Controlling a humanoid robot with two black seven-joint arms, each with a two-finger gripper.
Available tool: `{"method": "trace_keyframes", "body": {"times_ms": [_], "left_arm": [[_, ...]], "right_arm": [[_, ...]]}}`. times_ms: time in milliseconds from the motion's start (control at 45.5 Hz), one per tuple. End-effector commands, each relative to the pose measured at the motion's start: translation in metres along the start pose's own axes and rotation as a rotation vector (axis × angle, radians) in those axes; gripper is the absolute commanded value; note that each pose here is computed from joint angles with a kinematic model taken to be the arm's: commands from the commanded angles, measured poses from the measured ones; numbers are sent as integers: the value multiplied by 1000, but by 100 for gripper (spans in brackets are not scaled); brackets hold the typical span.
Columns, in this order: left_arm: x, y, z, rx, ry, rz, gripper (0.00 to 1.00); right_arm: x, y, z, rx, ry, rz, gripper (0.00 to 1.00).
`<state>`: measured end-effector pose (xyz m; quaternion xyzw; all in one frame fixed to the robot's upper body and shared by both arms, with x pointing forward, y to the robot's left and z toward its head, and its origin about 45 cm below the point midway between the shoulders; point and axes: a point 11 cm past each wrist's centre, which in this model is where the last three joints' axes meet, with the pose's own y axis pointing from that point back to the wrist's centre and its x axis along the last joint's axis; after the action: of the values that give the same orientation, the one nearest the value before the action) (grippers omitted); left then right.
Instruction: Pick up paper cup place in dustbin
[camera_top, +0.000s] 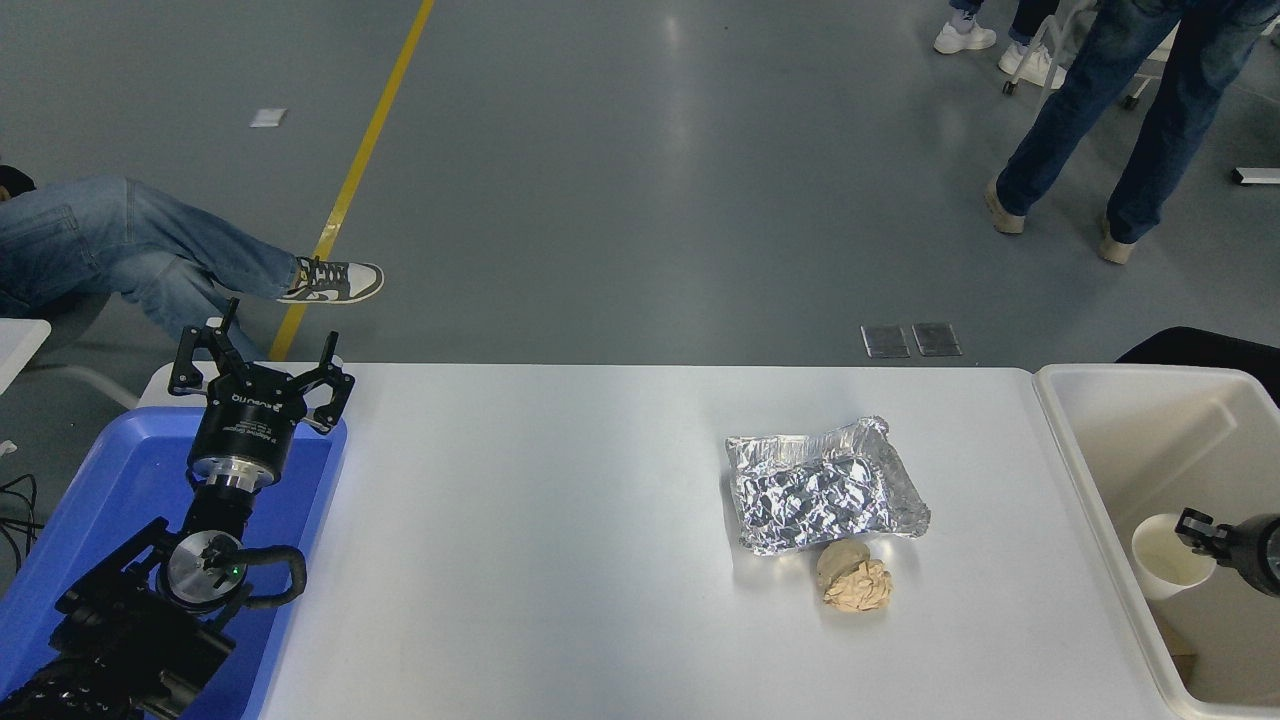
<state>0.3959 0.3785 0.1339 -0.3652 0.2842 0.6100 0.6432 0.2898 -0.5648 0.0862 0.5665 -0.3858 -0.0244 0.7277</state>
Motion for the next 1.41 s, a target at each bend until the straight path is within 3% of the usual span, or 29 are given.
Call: {"method": "trace_keyframes", "body": {"times_ms": [0, 264, 549, 791, 1011, 1385], "left_arm": [[0, 0, 0, 3, 1, -1, 100], [0, 0, 0, 4, -1, -2, 100], [-1, 0, -1, 6, 0, -3, 100], [0, 0, 0, 4, -1, -2, 100], [1, 1, 0, 2, 0, 1, 100], [1, 1, 0, 0, 0, 6, 100]], "right_arm": [[10, 11, -11, 53, -7, -17, 100], [64, 100, -67, 224, 199, -85, 100], [97, 182, -146, 232, 458, -101, 100], [89, 269, -233, 370, 434, -388, 100], [84, 330, -294, 492, 514, -334, 100], [42, 352, -274, 472, 586, -439, 100]]}}
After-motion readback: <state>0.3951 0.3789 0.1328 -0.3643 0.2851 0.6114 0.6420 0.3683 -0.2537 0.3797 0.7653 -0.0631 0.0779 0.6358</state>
